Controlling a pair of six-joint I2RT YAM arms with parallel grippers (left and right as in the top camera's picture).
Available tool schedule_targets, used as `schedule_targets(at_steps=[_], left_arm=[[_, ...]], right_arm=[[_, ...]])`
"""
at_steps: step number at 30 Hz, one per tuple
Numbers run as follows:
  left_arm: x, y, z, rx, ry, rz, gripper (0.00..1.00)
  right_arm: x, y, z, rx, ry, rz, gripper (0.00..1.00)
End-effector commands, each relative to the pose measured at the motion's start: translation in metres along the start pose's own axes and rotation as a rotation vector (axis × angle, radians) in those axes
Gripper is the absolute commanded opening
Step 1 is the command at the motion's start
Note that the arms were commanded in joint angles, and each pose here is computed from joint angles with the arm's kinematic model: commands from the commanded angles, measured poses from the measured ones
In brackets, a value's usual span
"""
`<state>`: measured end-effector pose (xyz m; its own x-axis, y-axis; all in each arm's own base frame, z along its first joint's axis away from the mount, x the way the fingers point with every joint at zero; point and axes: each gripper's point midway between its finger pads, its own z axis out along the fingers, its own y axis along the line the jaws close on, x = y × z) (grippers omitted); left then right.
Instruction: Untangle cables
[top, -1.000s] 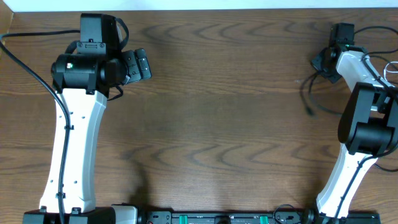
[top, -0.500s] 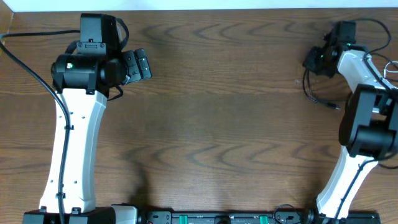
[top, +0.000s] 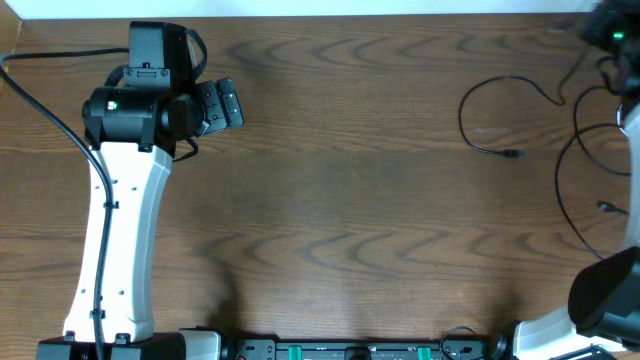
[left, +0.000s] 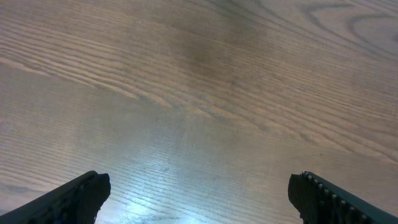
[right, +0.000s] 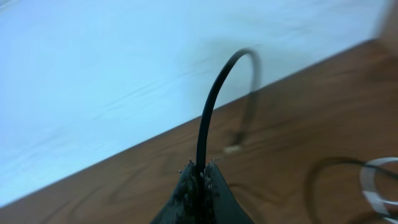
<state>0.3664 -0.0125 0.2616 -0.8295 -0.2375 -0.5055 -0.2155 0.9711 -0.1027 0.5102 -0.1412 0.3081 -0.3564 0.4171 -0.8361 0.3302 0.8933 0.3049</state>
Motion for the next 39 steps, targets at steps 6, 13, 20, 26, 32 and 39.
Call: schedule_targets(at_steps=[6,13,20,26,32,39], left_arm=[[-0.002,0.003,0.000,-0.011,-0.004,0.006,0.98],[-0.002,0.003,0.000,-0.011,-0.004,0.006,0.98],[-0.002,0.003,0.000,-0.011,-0.004,0.006,0.98],[-0.002,0.003,0.000,-0.011,-0.004,0.006,0.98],[-0.002,0.003,0.000,-0.011,-0.004,0.006,0.98],[-0.002,0.003,0.000,-0.011,-0.004,0.006,0.98]], right_arm=[[-0.029,-0.101,-0.008,0.329,-0.107,-0.019,0.01],[-0.064,-0.143,-0.040,0.535,-0.179,-0.074,0.01],[-0.119,-0.138,-0.092,0.580,-0.266,-0.056,0.01],[-0.177,-0.128,-0.153,0.646,-0.438,-0.033,0.01],[-0.211,-0.111,-0.191,0.623,-0.560,-0.032,0.01],[-0.203,-0.115,-0.180,0.642,-0.503,-0.076,0.01]])
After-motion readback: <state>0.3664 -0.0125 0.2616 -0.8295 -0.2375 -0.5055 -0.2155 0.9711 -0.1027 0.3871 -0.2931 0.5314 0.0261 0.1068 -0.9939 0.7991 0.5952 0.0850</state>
